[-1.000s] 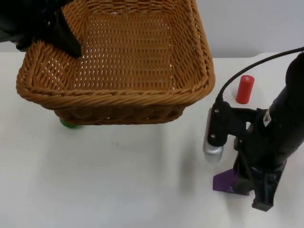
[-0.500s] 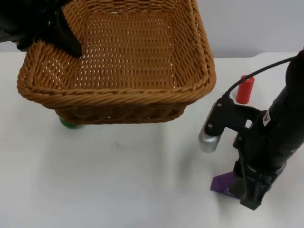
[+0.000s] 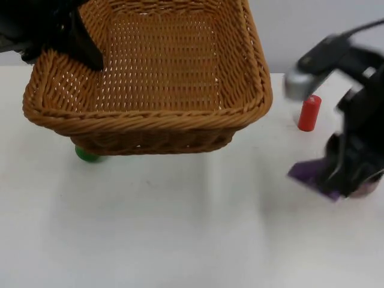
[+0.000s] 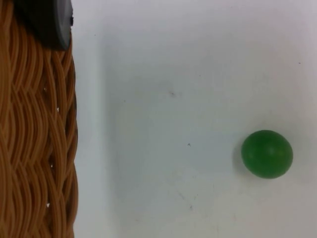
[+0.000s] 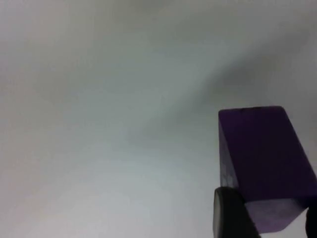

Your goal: Pick up the basket with the left hand and place the triangular block into the basket with the right hand.

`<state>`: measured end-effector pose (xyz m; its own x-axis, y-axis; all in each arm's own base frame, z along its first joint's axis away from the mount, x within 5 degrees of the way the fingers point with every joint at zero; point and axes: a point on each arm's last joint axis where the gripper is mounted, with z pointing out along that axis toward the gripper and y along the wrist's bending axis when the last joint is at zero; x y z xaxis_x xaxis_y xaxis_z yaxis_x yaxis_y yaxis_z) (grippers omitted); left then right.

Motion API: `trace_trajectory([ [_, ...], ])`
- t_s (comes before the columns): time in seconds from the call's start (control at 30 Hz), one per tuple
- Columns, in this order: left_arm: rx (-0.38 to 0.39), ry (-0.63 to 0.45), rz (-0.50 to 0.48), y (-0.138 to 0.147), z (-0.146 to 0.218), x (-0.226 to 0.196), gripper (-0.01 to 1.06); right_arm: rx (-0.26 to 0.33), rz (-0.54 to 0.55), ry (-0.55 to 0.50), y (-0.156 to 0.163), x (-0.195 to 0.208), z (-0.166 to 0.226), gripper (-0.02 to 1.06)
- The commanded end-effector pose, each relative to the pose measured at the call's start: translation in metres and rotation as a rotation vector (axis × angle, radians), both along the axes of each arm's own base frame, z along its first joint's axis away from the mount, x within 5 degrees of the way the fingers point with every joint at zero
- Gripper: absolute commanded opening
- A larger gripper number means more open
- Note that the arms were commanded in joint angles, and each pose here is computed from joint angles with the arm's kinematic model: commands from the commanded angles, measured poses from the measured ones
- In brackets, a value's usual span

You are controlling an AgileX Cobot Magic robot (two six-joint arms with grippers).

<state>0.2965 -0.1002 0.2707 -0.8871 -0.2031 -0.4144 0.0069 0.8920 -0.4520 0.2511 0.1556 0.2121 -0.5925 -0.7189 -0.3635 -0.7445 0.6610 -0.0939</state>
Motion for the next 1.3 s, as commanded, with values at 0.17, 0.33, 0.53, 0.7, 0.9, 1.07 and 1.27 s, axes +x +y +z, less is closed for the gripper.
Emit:
trace_trajectory([
  [0.17,-0.037,-0.038,0.030,0.000,0.008,0.001,0.01,-0.022,-0.077,-0.176,-0.032,-0.027,0.066,0.00],
  [0.33,-0.034,-0.039,0.026,0.000,0.007,0.001,0.01,0.070,-0.104,-0.289,-0.039,-0.040,0.097,0.00],
  [0.53,-0.032,-0.036,0.022,0.000,0.007,0.001,0.01,0.129,-0.117,-0.367,-0.034,-0.031,0.132,0.00],
  [0.7,-0.037,-0.009,0.022,-0.001,0.001,0.003,0.01,0.179,-0.100,-0.428,-0.019,-0.018,0.159,0.00],
  [0.9,-0.076,0.020,0.013,-0.007,-0.004,0.005,0.01,0.226,-0.013,-0.455,0.025,-0.001,0.177,0.00],
  [1.07,-0.084,0.014,0.013,-0.008,-0.004,0.005,0.01,0.261,0.029,-0.456,0.065,0.019,0.176,0.00],
  [1.27,-0.085,0.013,0.012,-0.008,-0.003,0.005,0.01,0.257,0.040,-0.425,0.096,0.047,0.147,0.00],
])
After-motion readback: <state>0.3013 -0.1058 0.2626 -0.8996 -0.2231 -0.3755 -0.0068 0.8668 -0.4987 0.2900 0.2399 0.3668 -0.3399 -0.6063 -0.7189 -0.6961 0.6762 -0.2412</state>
